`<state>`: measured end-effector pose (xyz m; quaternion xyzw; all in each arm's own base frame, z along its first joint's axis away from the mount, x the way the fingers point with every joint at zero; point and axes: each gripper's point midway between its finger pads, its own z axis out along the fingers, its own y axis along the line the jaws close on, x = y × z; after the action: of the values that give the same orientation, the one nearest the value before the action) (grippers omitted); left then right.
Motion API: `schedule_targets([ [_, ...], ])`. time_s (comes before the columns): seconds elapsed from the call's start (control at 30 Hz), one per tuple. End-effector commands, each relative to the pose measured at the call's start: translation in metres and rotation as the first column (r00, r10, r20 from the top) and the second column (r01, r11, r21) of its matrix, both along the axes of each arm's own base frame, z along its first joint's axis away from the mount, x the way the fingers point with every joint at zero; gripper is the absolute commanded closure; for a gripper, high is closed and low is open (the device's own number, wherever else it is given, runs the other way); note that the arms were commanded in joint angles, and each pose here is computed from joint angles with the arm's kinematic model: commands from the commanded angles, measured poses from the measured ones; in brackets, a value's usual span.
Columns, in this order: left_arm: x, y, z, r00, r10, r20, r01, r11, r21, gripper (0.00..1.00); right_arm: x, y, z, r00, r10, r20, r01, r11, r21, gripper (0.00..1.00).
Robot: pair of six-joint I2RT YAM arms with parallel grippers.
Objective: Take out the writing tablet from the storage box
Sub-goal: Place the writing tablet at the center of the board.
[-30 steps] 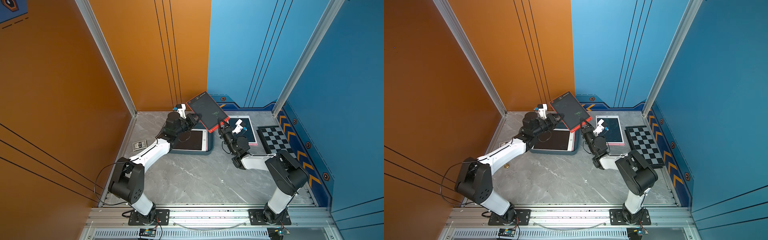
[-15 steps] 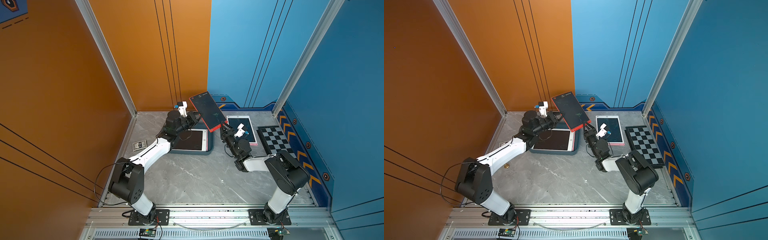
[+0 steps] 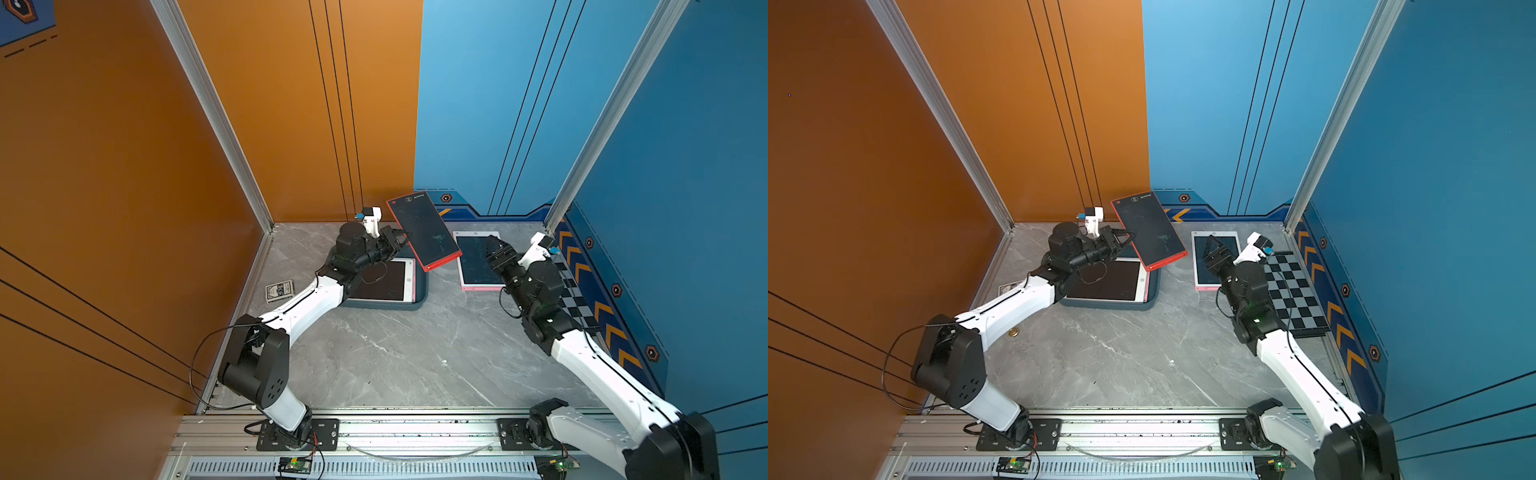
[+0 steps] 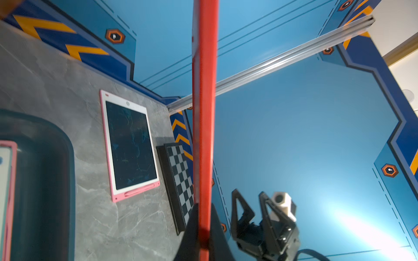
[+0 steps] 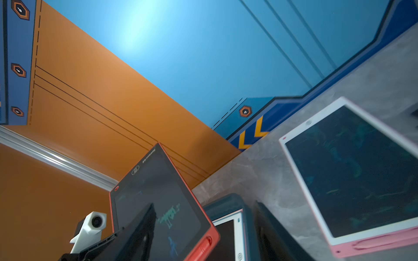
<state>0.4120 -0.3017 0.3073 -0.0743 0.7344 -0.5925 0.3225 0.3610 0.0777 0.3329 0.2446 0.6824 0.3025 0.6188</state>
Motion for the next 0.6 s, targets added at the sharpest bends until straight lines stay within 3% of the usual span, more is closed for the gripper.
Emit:
schedule_targets([
  [0.0,-0.029,-0.046,-0.018,0.986,-0.165,-0.035,0.167,0.983,0.075,1.00,-0.028,-0.045,-0.047,0.963,-0.153,-0.223,0.077,0.946,-0.315,0.27],
  [0.33,-0.093,-0.161,-0.102,0.917,-0.344,-0.204,0.372,0.921,0.120,1.00,-0.081,-0.068,-0.025,0.963,-0.172,-0.209,0.081,0.920,-0.384,0.24],
  [0.57,-0.115,-0.218,-0.152,0.891,-0.361,-0.275,0.386,0.921,0.044,1.00,-0.108,-0.075,-0.027,0.961,-0.178,-0.213,0.083,0.916,-0.393,0.22],
])
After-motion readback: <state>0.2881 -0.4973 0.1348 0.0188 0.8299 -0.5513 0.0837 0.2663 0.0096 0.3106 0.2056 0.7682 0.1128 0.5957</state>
